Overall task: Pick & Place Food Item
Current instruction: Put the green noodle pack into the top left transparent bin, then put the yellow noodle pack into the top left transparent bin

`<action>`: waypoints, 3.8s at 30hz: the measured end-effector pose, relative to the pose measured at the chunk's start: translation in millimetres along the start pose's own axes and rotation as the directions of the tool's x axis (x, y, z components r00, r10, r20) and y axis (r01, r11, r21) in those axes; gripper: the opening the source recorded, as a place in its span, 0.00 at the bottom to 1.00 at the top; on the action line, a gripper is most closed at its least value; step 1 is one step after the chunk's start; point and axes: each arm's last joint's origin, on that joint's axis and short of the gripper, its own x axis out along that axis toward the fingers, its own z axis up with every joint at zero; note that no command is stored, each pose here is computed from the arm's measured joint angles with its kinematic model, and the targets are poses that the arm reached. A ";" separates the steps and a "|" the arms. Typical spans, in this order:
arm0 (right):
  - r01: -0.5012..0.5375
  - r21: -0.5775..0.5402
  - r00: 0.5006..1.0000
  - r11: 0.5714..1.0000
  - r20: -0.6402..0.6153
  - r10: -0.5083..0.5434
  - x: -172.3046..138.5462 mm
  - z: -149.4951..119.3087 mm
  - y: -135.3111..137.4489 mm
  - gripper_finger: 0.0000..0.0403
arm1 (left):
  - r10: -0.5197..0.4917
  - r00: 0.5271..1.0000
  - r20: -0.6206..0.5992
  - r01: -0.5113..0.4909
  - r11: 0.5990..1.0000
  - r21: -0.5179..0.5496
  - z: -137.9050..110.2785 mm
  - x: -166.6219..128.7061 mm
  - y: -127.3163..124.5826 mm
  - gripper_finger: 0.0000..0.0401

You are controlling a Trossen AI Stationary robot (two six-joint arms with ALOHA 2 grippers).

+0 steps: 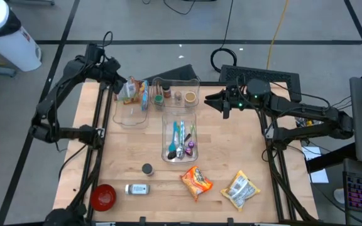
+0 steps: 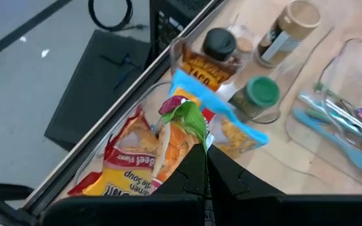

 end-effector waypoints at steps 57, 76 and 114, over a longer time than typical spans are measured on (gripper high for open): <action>0.027 0.012 1.000 1.000 0.008 -0.027 -2.2 5.0 -9.5 0.33 | -0.006 0.996 -0.083 -0.003 0.995 -0.098 -33.1 73.1 33.4 0.15; -0.006 -0.115 1.000 0.993 -0.010 0.005 -2.3 4.9 -8.3 0.33 | -0.114 0.974 0.194 0.156 0.963 -0.218 31.9 32.7 28.8 0.36; 0.248 -0.084 0.561 0.965 -0.800 -0.214 -73.6 -81.3 95.3 0.33 | -0.765 0.598 0.238 0.652 0.637 0.411 78.1 -21.9 -246.2 0.36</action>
